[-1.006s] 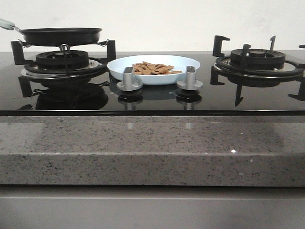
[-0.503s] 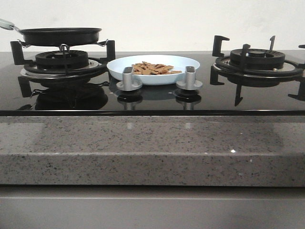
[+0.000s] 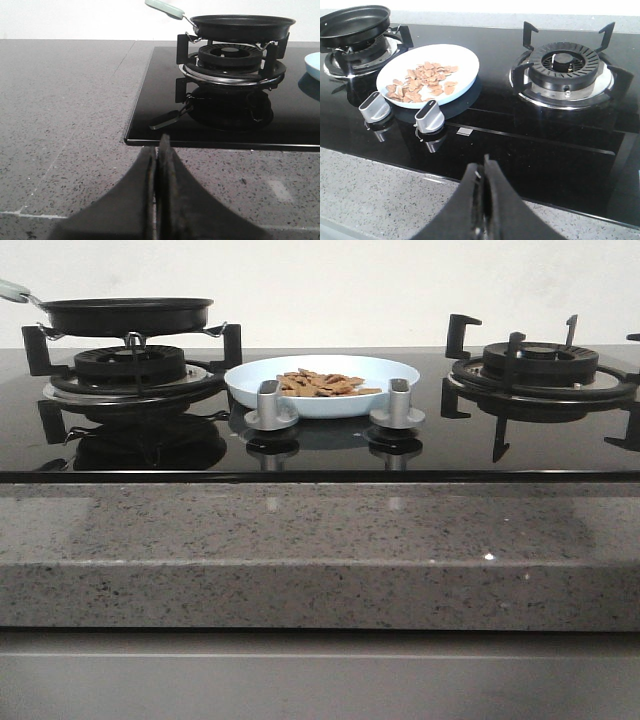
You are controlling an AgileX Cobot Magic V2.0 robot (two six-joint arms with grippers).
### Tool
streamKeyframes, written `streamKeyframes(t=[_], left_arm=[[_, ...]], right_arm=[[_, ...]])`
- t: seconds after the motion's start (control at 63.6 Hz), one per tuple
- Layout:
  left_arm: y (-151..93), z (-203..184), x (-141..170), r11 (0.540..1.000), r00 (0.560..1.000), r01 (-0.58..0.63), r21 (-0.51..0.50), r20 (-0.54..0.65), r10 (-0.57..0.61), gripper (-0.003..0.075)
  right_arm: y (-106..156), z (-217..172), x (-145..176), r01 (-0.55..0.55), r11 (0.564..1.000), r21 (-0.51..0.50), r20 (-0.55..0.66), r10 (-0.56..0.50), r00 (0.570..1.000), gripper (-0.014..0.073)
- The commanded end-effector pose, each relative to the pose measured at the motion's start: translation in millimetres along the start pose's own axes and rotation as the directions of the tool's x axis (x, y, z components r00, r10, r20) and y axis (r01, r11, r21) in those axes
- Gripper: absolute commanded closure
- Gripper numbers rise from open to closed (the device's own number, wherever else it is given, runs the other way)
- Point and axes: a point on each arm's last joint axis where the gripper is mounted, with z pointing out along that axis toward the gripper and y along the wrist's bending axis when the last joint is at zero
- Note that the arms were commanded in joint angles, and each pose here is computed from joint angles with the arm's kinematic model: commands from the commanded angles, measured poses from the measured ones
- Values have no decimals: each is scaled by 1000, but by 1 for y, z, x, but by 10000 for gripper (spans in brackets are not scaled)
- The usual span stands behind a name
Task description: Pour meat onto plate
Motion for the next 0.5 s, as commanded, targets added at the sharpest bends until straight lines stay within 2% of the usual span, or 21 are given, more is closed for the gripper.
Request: streamKeyframes(t=[0.0, 0.126, 0.251, 0.361, 0.487], left_arm=[[0, -1, -7, 1000, 995, 20, 2, 99, -20, 741], [0, -1, -7, 1000, 995, 20, 2, 99, -20, 741], [0, -1, -7, 1000, 995, 20, 2, 99, -20, 741], [0, -1, -7, 1000, 995, 20, 2, 99, -20, 741], [0, -1, -7, 1000, 995, 20, 2, 99, -20, 741]], right_arm=[[0, -3, -14, -1, 1000, 9, 94, 0, 996, 664], [-1, -2, -14, -2, 1000, 15, 113, 1, 994, 664], [-8, -1, -7, 28, 997, 75, 222, -44, 974, 664], [-16, -1, 16, 77, 987, 139, 304, -116, 946, 664], [-22, -1, 59, 144, 973, 179, 313, -195, 930, 664]])
